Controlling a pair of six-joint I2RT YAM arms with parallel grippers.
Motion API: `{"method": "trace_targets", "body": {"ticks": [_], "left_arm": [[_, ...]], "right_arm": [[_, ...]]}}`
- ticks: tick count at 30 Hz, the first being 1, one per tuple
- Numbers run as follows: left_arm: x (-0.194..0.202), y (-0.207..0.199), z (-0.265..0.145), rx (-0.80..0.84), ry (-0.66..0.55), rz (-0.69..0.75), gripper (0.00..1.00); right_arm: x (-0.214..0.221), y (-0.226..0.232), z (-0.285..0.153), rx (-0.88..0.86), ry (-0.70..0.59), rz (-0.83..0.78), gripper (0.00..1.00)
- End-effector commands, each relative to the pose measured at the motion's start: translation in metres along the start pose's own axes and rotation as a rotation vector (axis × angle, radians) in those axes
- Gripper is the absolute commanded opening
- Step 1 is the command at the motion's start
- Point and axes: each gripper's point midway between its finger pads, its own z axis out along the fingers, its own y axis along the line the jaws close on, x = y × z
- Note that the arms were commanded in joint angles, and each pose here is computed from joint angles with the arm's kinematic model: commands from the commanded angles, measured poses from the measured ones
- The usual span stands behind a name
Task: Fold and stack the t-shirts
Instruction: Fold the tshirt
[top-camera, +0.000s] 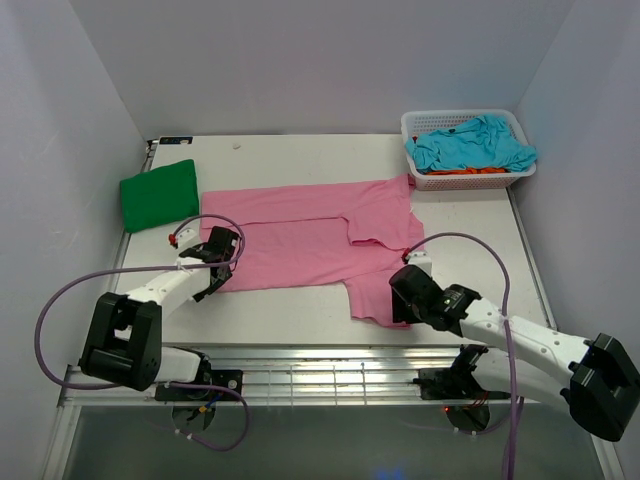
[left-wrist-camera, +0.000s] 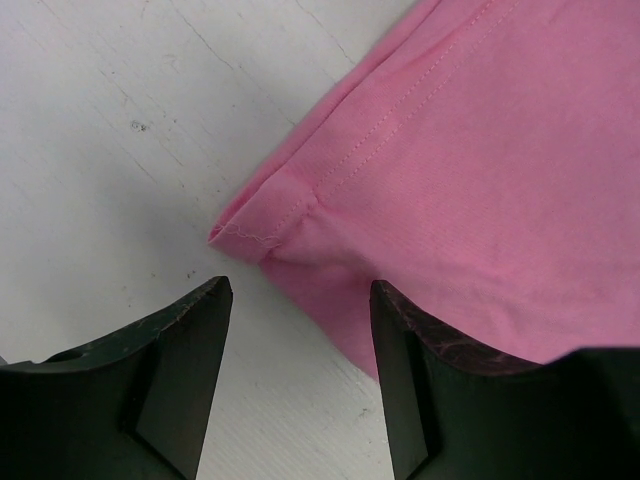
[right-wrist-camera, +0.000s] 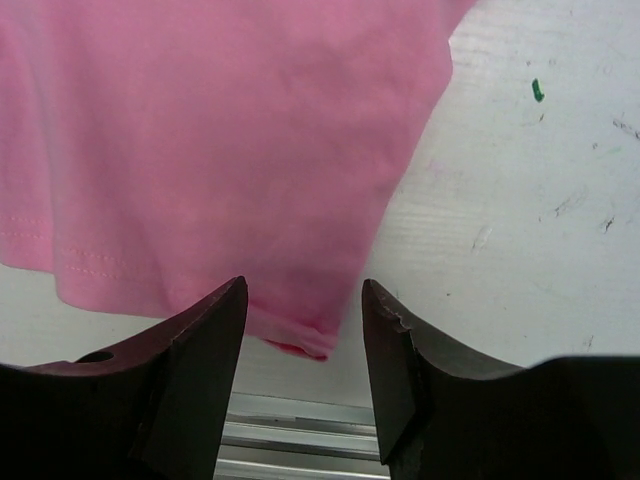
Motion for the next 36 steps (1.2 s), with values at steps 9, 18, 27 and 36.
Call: {"method": "trace_targets", "body": {"ticks": [9,18,27,36], "left_arm": [[-0.012,-0.014,-0.004,0.051,-0.013,-0.019,0.68],[-0.013,-0.013,-0.005,0.059,-0.021,-0.025,0.68],[-0.015,-0.012,-0.006,0.059,-0.026,-0.031,0.68],[-0.015,-0.011,-0.006,0.049,-0.027,-0.03,0.65]], "right_arm": [[0.036,-0.005,-0.012,0.005,0.077,0.058,0.56],[0.039,0.001,-0.008,0.003,0.086,0.032,0.48],[0.036,-0.002,-0.009,0.025,0.063,0.03,0.1],[0.019,-0.004,-0.02,0.05,0.023,0.023,0.08]]}}
